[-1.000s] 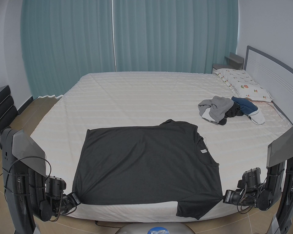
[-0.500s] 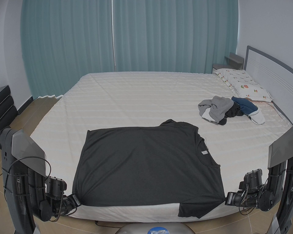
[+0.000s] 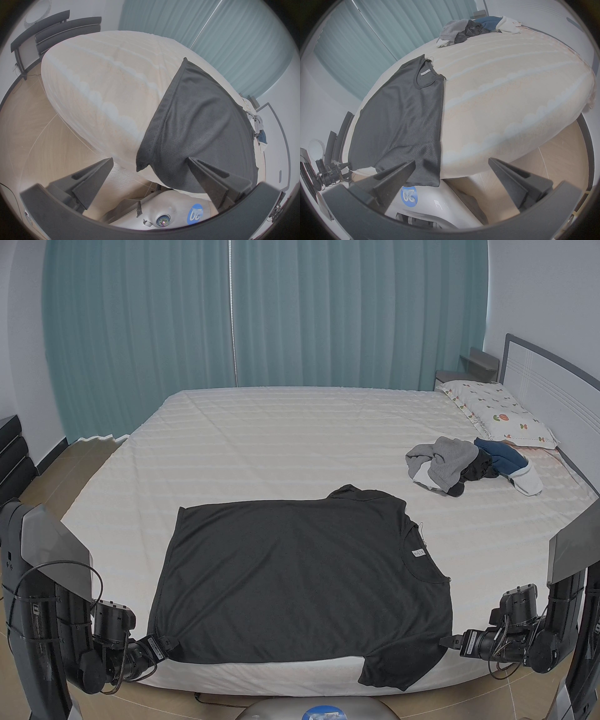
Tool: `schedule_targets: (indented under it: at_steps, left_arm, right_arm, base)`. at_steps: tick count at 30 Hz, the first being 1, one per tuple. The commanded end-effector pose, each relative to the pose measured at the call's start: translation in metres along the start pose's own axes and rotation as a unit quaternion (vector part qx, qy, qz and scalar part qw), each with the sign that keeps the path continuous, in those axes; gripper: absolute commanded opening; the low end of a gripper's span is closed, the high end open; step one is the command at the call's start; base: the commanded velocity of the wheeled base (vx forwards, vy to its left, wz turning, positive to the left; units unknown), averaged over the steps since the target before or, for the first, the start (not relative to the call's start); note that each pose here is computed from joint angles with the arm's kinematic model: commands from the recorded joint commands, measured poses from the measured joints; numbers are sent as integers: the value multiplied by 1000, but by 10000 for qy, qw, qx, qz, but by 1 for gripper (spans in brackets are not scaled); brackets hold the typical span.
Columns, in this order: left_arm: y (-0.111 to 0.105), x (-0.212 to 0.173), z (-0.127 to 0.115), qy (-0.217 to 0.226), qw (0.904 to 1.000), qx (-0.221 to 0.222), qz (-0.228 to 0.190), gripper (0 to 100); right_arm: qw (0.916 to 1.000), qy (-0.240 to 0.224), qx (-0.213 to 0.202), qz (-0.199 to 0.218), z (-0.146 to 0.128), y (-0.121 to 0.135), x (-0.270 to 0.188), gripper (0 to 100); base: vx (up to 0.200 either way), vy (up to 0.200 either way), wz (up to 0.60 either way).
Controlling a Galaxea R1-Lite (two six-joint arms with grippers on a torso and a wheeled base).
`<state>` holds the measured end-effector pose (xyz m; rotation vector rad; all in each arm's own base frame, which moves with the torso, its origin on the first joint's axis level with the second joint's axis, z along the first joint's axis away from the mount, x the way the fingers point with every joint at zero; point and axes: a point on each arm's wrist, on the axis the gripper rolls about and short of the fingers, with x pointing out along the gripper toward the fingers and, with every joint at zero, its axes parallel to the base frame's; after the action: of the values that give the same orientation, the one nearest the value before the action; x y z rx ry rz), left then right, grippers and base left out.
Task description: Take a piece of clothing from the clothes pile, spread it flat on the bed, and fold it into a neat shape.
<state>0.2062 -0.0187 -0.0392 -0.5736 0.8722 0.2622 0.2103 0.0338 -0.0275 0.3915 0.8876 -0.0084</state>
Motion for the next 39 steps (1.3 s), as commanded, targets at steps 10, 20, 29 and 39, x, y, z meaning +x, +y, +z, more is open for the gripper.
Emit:
schedule_targets:
  at_steps: [10, 20, 29, 39]
  left_arm:
    - [-10, -32, 27, -807, 9948, -232, -585, 100]
    - [-2, -31, 34, -660, 9936, -452, -798, 100]
    - [-2, -30, 34, -634, 9939, -439, -794, 100]
    - [-4, -31, 30, -549, 9943, -394, -824, 100]
  right_arm:
    - [9946, -954, 214, 339, 30, 6, -29, 100]
    - [9922, -1034, 463, 515, 33, 10, -28, 100]
    - [9914, -1037, 561, 571, 34, 12, -27, 100]
    - [9919, -963, 560, 604, 32, 14, -25, 100]
  base:
    - [0, 0, 0]
    - [0, 200, 0]
    - [0, 67, 0]
    - [20, 0, 0]
